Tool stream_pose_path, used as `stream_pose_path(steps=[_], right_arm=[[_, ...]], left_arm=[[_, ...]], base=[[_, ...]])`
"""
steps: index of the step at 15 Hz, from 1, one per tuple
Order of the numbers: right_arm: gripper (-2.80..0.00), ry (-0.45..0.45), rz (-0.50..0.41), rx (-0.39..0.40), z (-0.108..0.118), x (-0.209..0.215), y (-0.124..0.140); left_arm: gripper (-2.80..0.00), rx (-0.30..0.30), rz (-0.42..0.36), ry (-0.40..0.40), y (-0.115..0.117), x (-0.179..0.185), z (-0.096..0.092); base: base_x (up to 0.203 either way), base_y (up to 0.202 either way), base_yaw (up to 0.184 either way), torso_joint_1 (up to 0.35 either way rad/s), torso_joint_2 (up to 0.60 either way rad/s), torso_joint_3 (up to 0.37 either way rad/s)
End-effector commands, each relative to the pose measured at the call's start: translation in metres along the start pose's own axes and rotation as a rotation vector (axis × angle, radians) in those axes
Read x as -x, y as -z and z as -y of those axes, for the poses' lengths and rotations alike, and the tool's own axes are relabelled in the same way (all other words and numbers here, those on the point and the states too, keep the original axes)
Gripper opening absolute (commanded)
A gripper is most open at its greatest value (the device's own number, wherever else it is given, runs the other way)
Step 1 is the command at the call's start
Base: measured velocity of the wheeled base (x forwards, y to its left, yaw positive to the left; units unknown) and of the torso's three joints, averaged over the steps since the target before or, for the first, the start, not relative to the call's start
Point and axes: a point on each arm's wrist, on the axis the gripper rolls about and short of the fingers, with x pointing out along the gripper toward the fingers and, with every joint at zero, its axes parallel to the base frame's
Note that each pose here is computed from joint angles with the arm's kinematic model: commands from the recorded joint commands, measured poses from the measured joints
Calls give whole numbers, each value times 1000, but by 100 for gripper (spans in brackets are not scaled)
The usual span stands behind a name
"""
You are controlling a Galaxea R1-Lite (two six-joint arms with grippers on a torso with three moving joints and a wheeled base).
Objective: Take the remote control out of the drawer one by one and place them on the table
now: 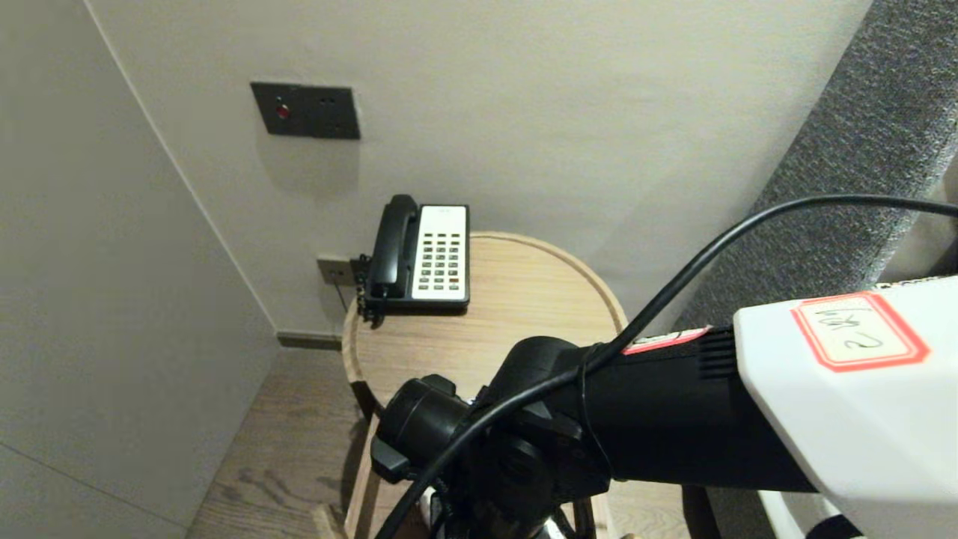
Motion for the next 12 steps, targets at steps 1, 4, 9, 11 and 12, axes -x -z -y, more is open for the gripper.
stream_pose_path(steps=[1, 4, 9, 11, 12], right_arm=[[-280, 8, -9, -7, 8, 7, 4], [-280, -9, -35, -31, 18, 14, 3], [-280, -6, -67, -82, 42, 19, -1], [-280, 3, -77, -89, 48, 19, 0], [-280, 9, -82, -90, 50, 19, 2]], left_arm=[[-280, -1, 0, -1, 0, 0, 0], [-280, -1, 0, 0, 0, 0, 0], [-280, -1, 0, -1, 0, 0, 0], [-280, 1, 0, -1, 0, 0, 0], [-280, -1, 0, -1, 0, 0, 0]], base=[[0, 0, 0, 0, 0, 0], [0, 0, 0, 0, 0, 0], [0, 0, 0, 0, 0, 0], [0, 0, 0, 0, 0, 0], [0, 0, 0, 0, 0, 0]])
